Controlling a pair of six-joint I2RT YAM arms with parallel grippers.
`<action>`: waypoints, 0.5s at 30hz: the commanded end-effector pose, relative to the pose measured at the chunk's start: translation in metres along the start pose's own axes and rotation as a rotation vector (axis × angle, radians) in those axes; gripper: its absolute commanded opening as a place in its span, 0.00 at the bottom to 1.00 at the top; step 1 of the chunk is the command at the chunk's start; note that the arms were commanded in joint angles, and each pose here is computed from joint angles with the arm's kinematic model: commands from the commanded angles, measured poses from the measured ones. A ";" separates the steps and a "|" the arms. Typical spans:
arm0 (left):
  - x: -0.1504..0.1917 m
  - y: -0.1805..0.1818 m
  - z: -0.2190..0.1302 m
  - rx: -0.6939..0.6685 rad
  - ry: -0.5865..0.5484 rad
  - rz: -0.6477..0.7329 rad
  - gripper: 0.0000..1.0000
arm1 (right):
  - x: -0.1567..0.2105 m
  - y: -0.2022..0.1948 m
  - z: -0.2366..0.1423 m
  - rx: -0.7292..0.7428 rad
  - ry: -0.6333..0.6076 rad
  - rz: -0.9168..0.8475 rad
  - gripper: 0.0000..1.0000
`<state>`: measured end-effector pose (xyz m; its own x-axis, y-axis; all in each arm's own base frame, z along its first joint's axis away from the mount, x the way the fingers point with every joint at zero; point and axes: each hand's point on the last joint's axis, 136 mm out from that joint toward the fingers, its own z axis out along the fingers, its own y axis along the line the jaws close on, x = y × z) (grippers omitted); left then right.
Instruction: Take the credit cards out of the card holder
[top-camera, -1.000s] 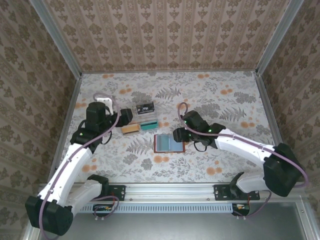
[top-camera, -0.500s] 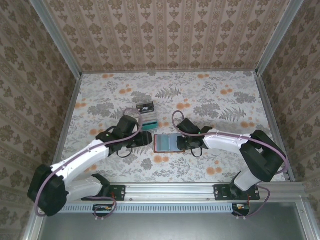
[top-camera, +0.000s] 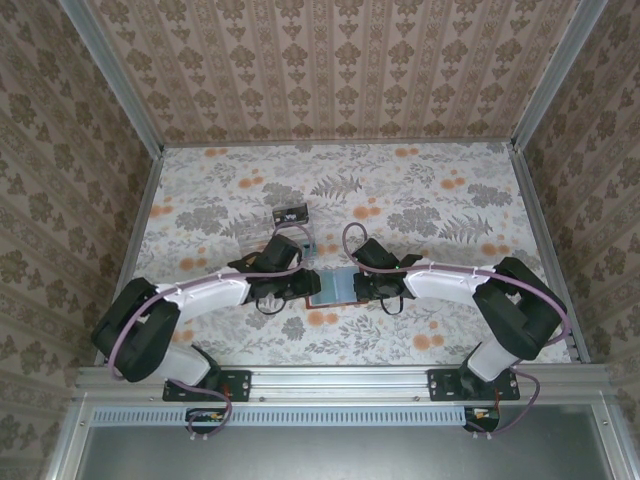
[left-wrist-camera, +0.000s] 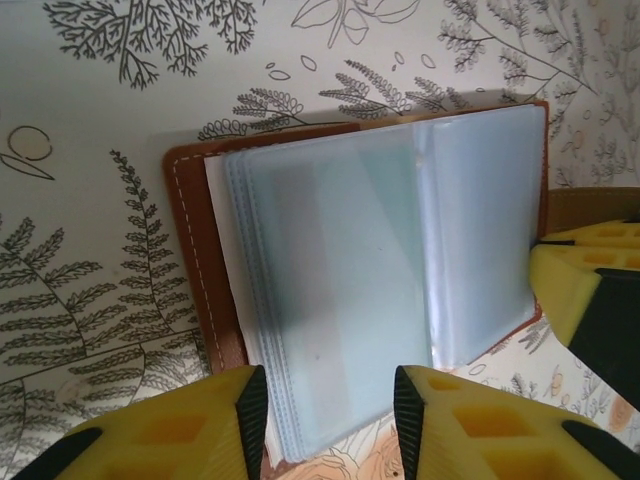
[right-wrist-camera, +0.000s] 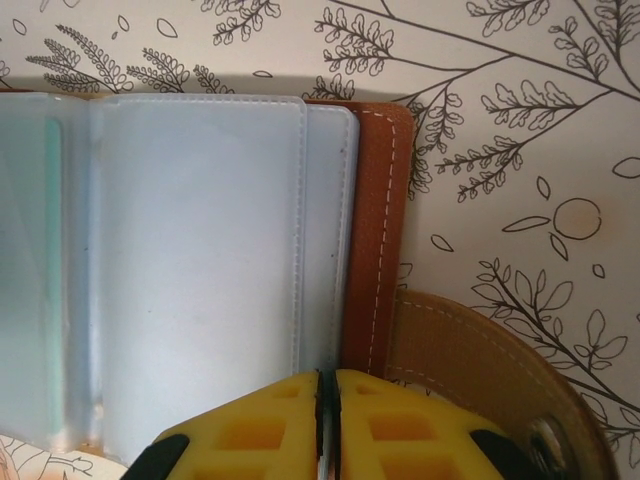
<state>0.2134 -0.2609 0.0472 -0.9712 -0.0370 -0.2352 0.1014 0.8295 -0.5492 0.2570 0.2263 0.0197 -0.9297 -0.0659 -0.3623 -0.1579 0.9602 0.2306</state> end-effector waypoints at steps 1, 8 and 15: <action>-0.001 -0.004 0.005 0.002 0.011 -0.007 0.39 | 0.007 -0.005 0.007 0.035 0.024 0.005 0.13; 0.003 -0.005 0.013 0.025 0.030 -0.013 0.39 | 0.008 -0.005 0.008 0.032 0.028 0.009 0.13; -0.002 -0.005 0.002 0.002 -0.009 0.003 0.35 | 0.009 -0.003 0.009 0.023 0.034 0.018 0.12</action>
<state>0.2129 -0.2632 0.0344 -0.9776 -0.0335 -0.2076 0.0867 0.8350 -0.5433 0.2571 0.2265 0.0194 -0.9306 -0.0604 -0.3610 -0.1527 0.9604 0.2331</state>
